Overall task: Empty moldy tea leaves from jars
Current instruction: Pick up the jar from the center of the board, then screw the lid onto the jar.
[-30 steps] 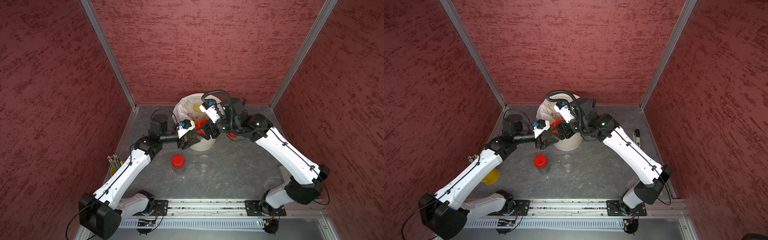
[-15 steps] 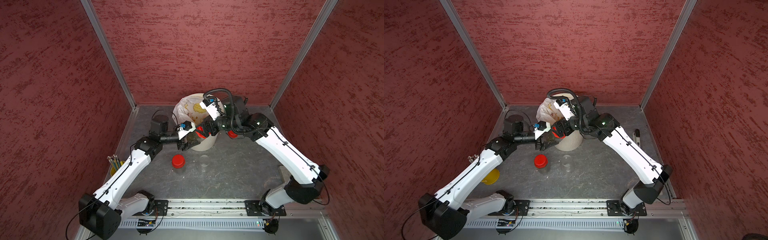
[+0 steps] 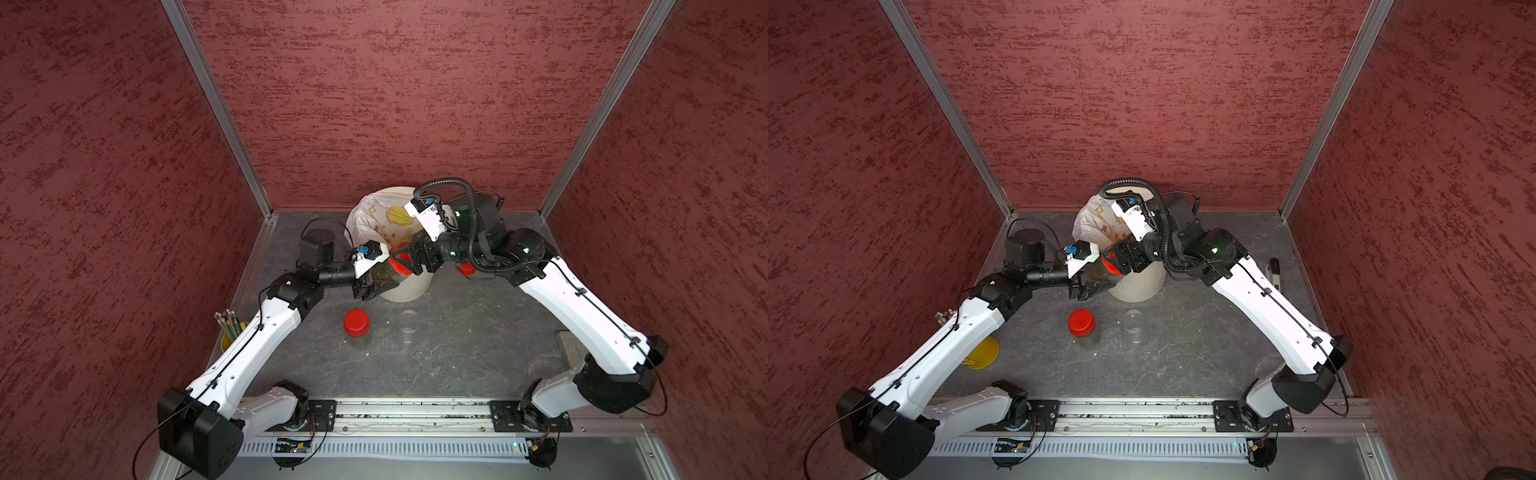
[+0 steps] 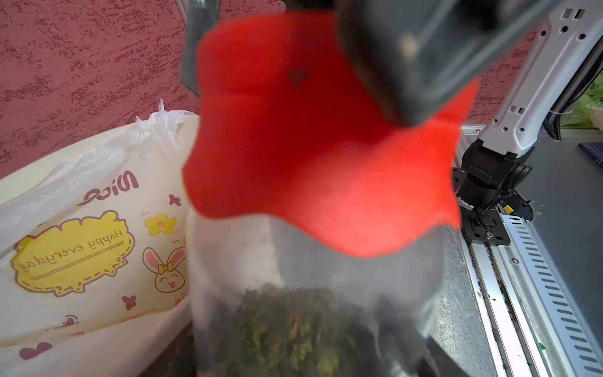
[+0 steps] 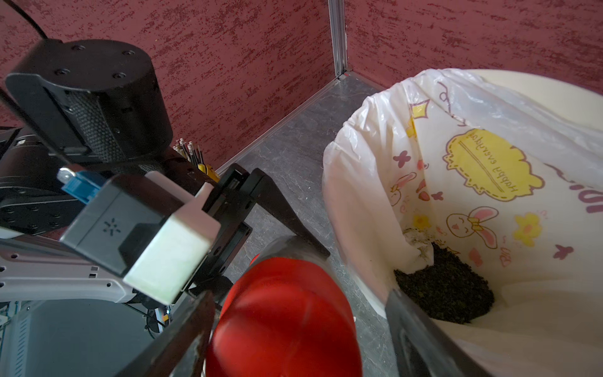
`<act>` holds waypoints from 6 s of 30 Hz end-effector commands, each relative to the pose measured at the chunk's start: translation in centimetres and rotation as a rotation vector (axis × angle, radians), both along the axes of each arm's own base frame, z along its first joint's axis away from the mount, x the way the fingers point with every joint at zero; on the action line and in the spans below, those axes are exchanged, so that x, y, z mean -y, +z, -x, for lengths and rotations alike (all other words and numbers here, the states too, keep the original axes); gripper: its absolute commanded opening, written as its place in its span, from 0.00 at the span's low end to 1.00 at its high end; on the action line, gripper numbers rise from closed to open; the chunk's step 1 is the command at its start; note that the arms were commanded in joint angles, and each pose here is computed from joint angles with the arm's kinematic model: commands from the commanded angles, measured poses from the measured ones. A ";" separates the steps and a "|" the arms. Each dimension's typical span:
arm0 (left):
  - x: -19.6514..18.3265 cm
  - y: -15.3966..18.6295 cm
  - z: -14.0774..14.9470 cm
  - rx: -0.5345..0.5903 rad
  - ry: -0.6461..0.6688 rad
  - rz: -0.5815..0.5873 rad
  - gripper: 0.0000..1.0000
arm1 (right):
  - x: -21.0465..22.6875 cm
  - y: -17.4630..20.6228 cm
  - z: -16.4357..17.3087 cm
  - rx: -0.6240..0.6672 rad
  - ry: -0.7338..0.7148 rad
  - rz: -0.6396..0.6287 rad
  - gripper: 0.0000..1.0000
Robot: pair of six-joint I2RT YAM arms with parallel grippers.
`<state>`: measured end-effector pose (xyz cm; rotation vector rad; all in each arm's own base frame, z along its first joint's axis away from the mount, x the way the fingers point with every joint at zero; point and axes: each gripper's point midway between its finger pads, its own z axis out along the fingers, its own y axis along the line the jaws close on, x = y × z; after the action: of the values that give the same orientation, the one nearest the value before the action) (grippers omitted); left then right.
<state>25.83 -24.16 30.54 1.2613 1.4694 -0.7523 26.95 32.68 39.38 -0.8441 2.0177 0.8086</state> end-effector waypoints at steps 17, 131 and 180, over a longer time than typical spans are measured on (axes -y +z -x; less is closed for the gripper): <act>-0.3 1.9 0.1 0.034 -0.012 0.030 0.62 | 0.6 -1.0 0.2 0.002 -0.005 0.040 0.83; -0.9 2.2 0.5 0.017 -0.030 0.037 0.62 | -1.0 -0.2 0.9 0.033 -0.037 0.022 0.83; -0.8 3.0 1.9 0.008 -0.086 0.046 0.61 | -1.4 1.4 3.1 0.387 0.385 0.130 0.83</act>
<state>24.32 -23.32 31.88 1.2979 1.4329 -0.8252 23.92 34.19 39.67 -1.3872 1.6497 0.6557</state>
